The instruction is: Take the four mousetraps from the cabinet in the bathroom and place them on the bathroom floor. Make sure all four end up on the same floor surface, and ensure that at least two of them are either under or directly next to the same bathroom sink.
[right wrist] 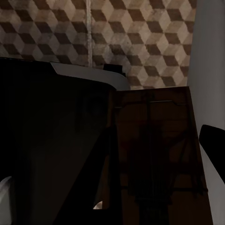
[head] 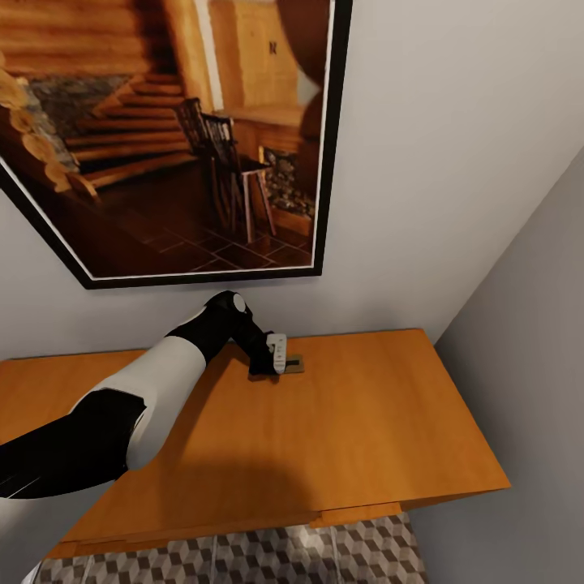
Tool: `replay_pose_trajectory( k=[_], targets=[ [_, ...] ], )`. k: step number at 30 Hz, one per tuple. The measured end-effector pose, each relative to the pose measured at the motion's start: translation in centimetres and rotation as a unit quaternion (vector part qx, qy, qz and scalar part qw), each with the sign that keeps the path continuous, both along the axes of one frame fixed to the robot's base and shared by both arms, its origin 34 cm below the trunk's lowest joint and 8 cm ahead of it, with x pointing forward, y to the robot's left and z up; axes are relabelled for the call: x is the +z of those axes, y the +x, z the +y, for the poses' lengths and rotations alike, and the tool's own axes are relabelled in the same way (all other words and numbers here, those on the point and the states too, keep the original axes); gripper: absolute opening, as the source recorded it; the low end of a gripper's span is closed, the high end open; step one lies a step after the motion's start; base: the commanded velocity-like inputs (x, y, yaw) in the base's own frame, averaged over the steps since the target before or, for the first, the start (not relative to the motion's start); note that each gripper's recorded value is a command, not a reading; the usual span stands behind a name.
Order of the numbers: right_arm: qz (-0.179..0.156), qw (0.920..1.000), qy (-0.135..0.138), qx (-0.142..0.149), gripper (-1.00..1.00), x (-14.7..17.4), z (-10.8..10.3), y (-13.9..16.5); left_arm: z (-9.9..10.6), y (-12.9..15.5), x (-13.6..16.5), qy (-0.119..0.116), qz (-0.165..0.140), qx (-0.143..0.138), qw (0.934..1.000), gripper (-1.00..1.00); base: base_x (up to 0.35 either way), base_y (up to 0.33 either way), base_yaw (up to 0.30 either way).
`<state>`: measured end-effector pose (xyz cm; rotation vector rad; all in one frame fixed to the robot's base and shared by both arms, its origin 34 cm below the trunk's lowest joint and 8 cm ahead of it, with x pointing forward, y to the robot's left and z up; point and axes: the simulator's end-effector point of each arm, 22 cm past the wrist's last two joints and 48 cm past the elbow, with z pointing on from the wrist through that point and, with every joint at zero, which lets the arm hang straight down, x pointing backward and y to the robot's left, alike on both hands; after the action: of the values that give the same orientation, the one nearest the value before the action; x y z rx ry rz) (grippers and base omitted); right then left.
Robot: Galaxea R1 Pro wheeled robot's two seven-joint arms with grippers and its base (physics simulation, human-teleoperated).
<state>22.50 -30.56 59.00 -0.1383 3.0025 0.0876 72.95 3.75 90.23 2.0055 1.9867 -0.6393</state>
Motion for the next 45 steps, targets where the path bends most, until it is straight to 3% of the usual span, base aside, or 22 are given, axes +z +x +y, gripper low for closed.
replay_pose_trajectory(
  k=[45],
  targets=[
    [-0.015,0.9999,0.000,0.001,-1.00,0.4,0.0,1.3,0.3,-0.2,1.2,0.008,-0.007,-0.001,0.9999,-1.00,0.000,0.000,0.000]
  ],
)
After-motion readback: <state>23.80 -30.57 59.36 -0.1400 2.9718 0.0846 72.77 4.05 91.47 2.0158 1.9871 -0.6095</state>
